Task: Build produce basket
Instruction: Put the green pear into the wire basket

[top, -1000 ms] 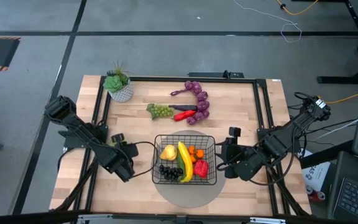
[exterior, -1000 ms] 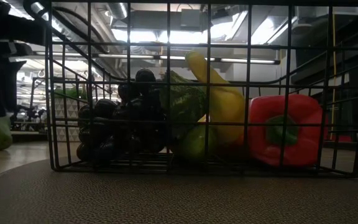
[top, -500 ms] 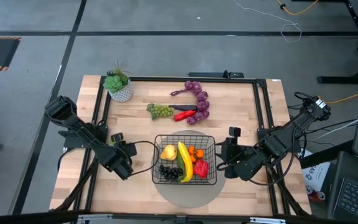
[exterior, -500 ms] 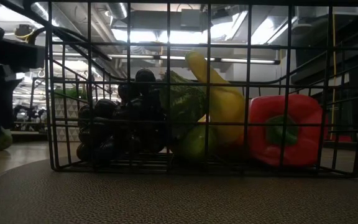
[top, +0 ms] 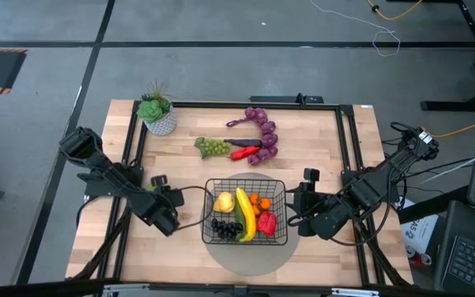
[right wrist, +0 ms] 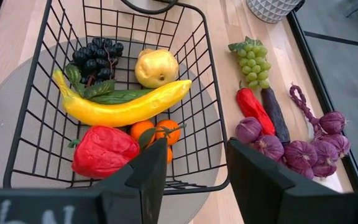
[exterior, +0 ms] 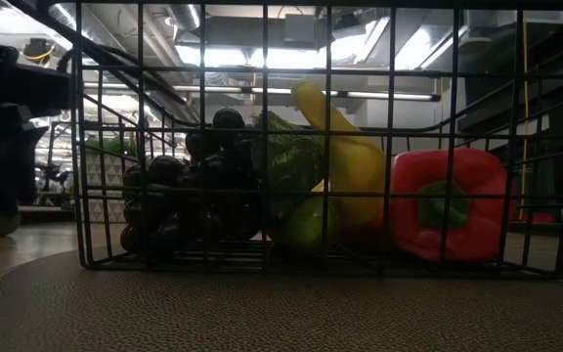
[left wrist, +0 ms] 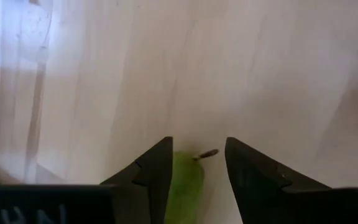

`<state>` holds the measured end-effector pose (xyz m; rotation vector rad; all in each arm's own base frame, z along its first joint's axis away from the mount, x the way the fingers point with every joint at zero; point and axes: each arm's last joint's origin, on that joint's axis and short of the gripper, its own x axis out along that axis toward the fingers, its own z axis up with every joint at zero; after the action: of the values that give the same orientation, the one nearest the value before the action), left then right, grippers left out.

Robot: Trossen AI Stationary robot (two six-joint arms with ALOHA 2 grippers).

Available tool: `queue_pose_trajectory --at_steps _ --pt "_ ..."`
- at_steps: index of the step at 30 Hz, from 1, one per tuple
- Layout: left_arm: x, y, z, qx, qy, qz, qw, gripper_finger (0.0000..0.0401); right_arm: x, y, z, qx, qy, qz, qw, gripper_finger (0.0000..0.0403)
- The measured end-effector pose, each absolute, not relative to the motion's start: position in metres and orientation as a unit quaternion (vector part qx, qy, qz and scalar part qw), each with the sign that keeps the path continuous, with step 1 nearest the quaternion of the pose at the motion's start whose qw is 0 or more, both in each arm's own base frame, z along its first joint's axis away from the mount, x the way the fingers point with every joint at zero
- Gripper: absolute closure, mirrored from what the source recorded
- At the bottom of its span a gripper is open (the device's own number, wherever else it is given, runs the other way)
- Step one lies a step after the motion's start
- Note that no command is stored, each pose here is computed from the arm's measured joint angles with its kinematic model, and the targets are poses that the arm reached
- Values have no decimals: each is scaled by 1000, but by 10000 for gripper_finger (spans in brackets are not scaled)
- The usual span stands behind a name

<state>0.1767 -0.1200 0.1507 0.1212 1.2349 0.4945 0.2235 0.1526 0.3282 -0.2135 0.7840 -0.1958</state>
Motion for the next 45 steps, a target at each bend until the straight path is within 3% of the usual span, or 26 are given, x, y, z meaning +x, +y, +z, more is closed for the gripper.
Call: queue_pose_trajectory --at_steps 19,45 --pt "184 -119 149 29 600 189 777 259 224 153 328 -104 381 -95 914 237" --pt "176 -113 136 35 595 203 777 271 223 153 328 -103 381 -96 914 237"
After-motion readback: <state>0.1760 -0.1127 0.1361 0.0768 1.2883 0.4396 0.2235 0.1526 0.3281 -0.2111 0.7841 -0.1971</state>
